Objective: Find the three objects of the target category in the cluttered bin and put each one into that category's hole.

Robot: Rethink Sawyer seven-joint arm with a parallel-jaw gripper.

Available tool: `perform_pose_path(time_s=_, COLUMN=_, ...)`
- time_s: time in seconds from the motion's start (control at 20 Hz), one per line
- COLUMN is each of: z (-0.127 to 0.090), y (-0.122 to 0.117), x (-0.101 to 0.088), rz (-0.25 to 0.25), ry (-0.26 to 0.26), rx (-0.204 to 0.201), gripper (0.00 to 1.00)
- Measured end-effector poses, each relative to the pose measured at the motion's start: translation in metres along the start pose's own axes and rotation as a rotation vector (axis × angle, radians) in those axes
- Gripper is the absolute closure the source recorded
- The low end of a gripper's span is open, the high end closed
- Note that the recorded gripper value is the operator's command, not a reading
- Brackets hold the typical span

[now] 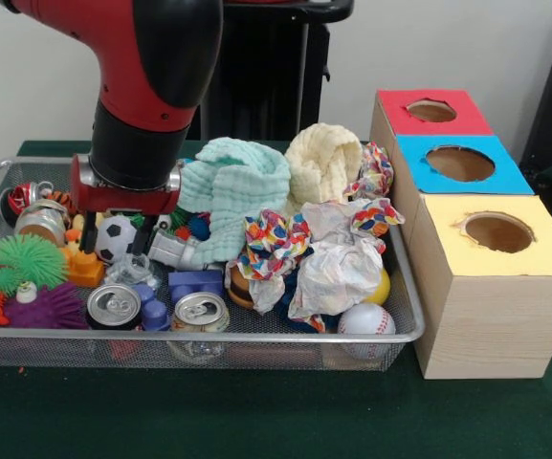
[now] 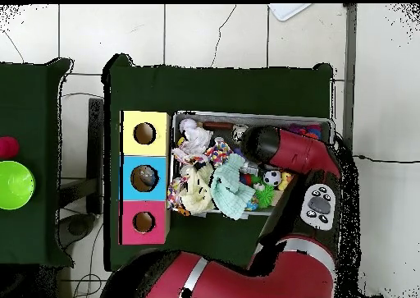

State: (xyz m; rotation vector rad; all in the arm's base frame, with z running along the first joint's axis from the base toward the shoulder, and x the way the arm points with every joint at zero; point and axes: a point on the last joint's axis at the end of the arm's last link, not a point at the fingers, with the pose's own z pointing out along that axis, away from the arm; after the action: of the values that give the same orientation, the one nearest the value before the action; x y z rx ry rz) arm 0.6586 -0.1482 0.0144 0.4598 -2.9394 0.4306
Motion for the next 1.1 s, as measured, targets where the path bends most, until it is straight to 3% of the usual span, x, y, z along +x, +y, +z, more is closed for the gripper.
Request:
perform_pose_path(time_s=0.55, z=0.013, y=0.011, x=0.011, rz=0.023, ry=-0.001, rx=-0.017, gripper=0.0)
perform_pose_path(time_s=1.1, z=0.027, y=0.026, x=0.018, rz=0.059, ry=0.017, rx=-0.072, gripper=0.0)
